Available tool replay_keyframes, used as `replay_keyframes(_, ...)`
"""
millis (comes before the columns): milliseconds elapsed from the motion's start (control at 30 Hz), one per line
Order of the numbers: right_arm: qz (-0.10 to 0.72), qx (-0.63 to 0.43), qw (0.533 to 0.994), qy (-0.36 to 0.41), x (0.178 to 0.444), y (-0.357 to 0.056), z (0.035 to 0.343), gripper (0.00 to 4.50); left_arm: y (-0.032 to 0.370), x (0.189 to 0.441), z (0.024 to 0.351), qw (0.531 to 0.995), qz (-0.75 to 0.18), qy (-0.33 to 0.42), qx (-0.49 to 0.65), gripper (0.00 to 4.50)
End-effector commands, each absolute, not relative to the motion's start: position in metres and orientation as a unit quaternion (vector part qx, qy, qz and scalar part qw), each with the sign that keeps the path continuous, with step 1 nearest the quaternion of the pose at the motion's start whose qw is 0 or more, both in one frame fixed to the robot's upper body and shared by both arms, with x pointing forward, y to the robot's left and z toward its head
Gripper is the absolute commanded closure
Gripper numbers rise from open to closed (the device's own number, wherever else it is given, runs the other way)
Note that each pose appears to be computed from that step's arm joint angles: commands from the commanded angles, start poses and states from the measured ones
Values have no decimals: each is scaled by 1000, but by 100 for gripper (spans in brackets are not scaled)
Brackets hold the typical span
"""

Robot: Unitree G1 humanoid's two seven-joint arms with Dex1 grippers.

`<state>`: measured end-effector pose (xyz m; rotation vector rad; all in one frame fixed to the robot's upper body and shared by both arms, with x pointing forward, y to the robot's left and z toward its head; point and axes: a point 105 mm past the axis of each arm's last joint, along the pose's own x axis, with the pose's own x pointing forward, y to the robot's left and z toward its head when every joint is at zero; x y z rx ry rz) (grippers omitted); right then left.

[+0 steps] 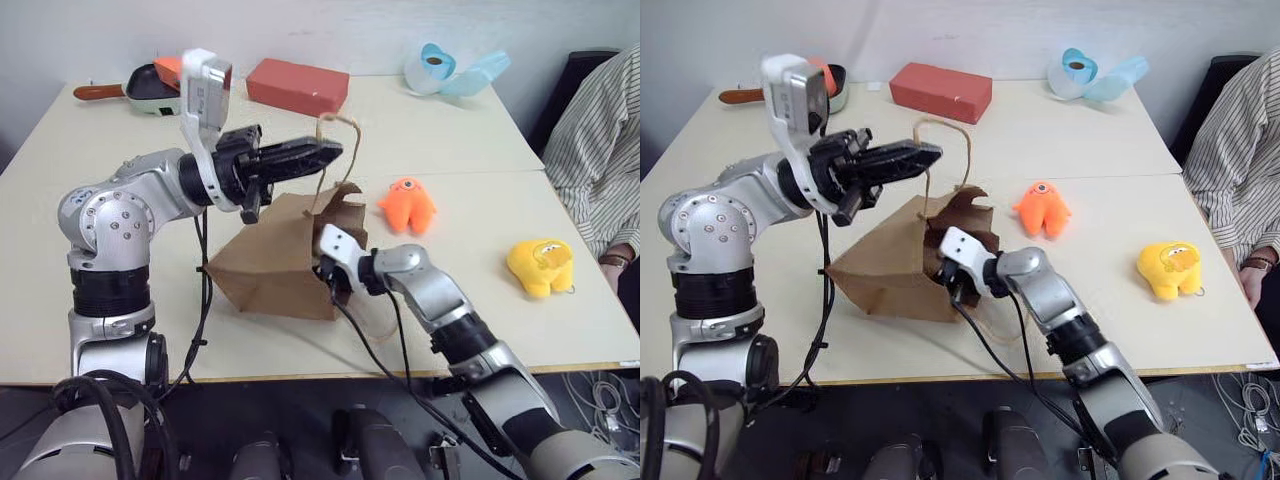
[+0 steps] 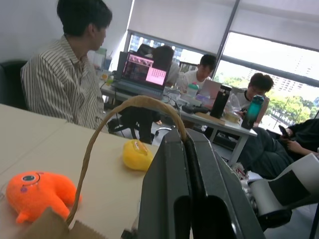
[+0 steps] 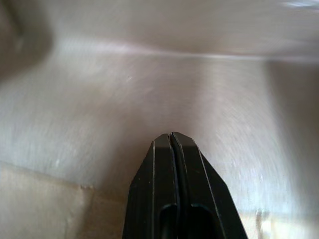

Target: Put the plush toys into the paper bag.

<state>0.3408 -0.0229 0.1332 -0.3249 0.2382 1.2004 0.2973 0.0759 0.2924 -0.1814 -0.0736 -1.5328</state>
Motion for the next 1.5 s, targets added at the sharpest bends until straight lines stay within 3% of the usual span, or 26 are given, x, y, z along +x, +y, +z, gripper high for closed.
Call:
replay_keyframes(33, 572, -121, 809, 57, 324, -29, 176, 446, 73, 288, 295, 706, -705, -49, -52, 450)
replay_keyframes(233, 549, -75, 828, 81, 290, -78, 192, 446, 74, 286, 282, 700, -713, -28, -40, 450)
replay_keyframes(333, 541, -46, 834, 97, 277, -97, 196, 392, 75, 285, 277, 697, -716, -19, -35, 450)
replay_keyframes(400, 535, -4, 840, 92, 275, -109, 207, 327, 76, 284, 276, 695, -718, -16, -33, 450)
replay_keyframes(533, 435, 44, 896, 74, 315, -152, 229, 189, 78, 283, 272, 692, -721, -7, -23, 450)
replay_keyframes(700, 282, 47, 955, 84, 390, -191, 220, 19, 82, 283, 271, 694, -720, -2, -20, 450)
replay_keyframes(800, 209, 42, 972, 98, 427, -201, 206, 9, 84, 283, 273, 697, -717, -3, -17, 450)
replay_keyframes(967, 196, 63, 968, 146, 452, -185, 178, 9, 87, 286, 276, 704, -710, -10, -13, 450)
replay_keyframes(1100, 187, 75, 968, 149, 459, -183, 167, 97, 89, 287, 277, 711, -703, -13, -13, 450)
replay_keyframes(1300, 244, 101, 958, 114, 451, -181, 184, 290, 92, 287, 278, 717, -697, -14, -18, 450)
replay_keyframes(1400, 312, 113, 940, 75, 425, -183, 211, 383, 92, 288, 278, 718, -695, -14, -23, 450)
replay_keyframes(1500, 394, 75, 914, 62, 375, -180, 231, 447, 92, 288, 278, 717, -697, -13, -26, 450)
